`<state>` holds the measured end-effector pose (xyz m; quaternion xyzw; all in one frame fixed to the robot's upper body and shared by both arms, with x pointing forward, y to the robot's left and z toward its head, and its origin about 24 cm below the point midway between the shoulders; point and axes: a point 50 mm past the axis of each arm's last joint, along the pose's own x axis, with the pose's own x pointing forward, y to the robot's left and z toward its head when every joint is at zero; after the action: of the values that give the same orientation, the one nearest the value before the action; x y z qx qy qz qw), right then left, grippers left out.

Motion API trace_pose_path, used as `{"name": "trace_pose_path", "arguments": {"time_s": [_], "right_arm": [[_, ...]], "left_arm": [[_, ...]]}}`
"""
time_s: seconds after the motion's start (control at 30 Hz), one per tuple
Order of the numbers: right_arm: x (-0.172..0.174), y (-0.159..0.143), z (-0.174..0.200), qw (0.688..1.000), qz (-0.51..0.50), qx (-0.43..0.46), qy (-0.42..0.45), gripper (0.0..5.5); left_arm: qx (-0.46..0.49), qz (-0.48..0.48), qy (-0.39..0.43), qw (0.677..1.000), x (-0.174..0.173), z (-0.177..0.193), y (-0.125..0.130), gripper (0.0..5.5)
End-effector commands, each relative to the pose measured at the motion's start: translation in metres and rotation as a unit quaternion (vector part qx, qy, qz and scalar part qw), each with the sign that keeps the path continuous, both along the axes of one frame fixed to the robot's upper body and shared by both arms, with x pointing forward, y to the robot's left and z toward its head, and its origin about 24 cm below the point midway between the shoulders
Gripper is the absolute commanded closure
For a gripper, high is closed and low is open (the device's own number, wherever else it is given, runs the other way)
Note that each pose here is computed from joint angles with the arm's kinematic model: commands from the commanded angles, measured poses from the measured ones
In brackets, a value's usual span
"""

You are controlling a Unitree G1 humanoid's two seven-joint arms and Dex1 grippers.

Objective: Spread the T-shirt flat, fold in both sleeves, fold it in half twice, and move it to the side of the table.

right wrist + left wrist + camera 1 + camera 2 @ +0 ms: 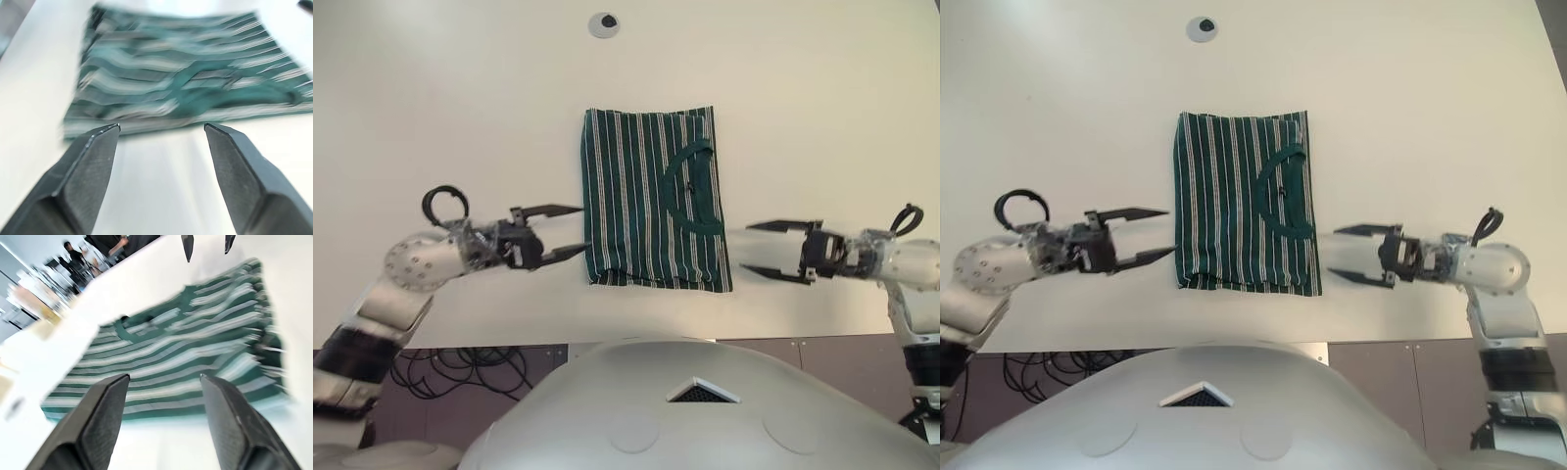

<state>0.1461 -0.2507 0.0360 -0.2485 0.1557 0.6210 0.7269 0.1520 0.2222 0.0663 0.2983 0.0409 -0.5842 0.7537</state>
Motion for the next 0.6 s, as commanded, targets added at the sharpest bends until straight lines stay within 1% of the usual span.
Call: {"name": "trace_pose_path", "arguments": {"time_s": [0.03,0.13,0.2,0.33,0.4,0.43,0.5,0.53,0.6], "right_arm": [[-0.010,-0.008,-0.009,0.995,0.066,-0.064,-0.046,2.33],[-0.016,-0.004,-0.014,0.993,0.092,-0.053,-0.054,2.33],[-0.021,0.000,-0.018,0.992,0.106,-0.046,-0.054,2.33],[-0.020,0.010,-0.026,0.988,0.126,-0.039,-0.079,2.33],[-0.017,0.015,-0.028,0.987,0.129,-0.035,-0.086,2.33],[-0.016,0.017,-0.030,0.987,0.130,-0.033,-0.087,2.28],[-0.016,0.020,-0.033,0.986,0.138,-0.031,-0.083,2.64],[-0.016,0.021,-0.035,0.986,0.141,-0.030,-0.081,2.92],[-0.015,0.025,-0.038,0.986,0.143,-0.025,-0.078,3.22]], "left_arm": [[0.085,-0.019,0.014,0.996,-0.018,-0.010,0.020,2.86],[0.135,-0.057,0.000,0.989,-0.032,-0.034,0.022,2.86],[0.146,-0.080,-0.003,0.986,-0.041,-0.047,0.020,2.86],[0.164,-0.113,-0.041,0.979,-0.041,-0.065,0.016,2.86],[0.171,-0.134,-0.045,0.975,-0.041,-0.072,0.014,2.86],[0.168,-0.140,-0.046,0.975,-0.041,-0.075,0.011,3.00],[0.162,-0.160,-0.051,0.972,-0.040,-0.080,0.003,3.35],[0.161,-0.168,-0.054,0.971,-0.038,-0.082,-0.001,3.61],[0.153,-0.179,-0.056,0.970,-0.036,-0.086,-0.007,3.88]]}}
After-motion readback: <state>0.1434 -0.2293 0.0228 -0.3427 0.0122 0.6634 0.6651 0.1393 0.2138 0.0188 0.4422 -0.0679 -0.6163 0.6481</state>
